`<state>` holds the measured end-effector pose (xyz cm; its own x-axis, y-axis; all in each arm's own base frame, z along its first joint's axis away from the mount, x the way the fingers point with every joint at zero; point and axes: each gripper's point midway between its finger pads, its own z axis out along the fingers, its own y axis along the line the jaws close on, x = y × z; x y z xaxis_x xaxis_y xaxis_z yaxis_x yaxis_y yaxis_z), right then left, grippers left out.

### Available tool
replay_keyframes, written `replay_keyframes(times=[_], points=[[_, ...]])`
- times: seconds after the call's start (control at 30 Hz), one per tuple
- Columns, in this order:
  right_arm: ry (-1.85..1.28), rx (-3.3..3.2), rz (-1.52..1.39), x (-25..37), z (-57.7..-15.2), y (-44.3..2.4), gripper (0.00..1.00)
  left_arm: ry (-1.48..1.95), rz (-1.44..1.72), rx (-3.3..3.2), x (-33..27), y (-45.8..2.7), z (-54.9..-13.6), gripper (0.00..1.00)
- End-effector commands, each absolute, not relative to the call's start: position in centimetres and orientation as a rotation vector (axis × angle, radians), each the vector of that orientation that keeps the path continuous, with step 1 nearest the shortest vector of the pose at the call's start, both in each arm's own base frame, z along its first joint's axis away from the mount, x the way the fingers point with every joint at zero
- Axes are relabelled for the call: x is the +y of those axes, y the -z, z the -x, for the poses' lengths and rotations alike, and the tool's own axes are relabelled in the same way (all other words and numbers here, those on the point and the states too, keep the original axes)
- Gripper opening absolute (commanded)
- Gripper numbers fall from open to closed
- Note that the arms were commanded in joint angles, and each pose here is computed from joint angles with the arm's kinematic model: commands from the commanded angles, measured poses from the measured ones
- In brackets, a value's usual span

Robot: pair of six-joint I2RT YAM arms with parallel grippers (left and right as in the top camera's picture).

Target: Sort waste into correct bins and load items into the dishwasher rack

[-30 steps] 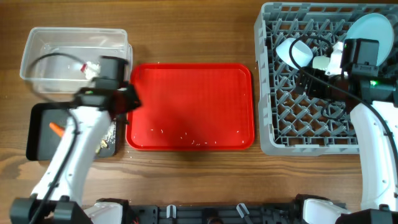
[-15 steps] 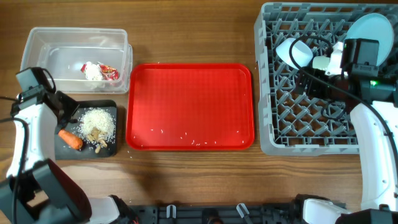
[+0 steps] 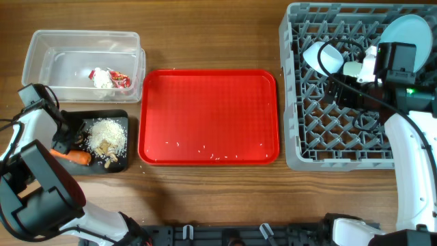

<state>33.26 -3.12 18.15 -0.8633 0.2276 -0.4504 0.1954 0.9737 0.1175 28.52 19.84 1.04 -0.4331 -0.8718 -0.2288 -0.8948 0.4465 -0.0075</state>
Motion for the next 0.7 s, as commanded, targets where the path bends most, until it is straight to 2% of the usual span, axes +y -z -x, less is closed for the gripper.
replay_keyframes(times=[0.0,0.1,0.2,0.33,0.37,0.47,0.67], points=[[-0.116,2.636,-0.319,-2.9,-33.5,-18.3,1.00,-0.105,1.498,2.413,20.2,-5.2,-30.1,0.66],[-0.199,2.616,-0.292,-1.9,-34.0,-18.6,1.00,-0.003,1.392,2.344,19.2,-9.5,-32.0,0.73],[-0.443,2.553,-0.037,2.4,-35.2,-19.7,1.00,0.151,0.954,2.327,14.2,-15.3,-36.1,0.83],[-0.462,2.598,0.086,4.9,-35.1,-18.4,1.00,0.211,0.535,2.475,6.0,-15.7,-37.3,0.94],[-0.460,2.625,0.099,5.2,-34.8,-17.8,1.00,0.217,0.457,2.539,4.1,-15.0,-36.7,0.98],[-0.365,2.772,-0.063,3.6,-33.1,-15.5,1.00,0.188,0.353,2.824,0.0,-12.2,-31.3,1.00],[-0.364,2.849,-0.082,3.6,-30.4,-15.6,1.00,0.185,0.428,3.054,-0.7,-11.8,-24.9,1.00]])
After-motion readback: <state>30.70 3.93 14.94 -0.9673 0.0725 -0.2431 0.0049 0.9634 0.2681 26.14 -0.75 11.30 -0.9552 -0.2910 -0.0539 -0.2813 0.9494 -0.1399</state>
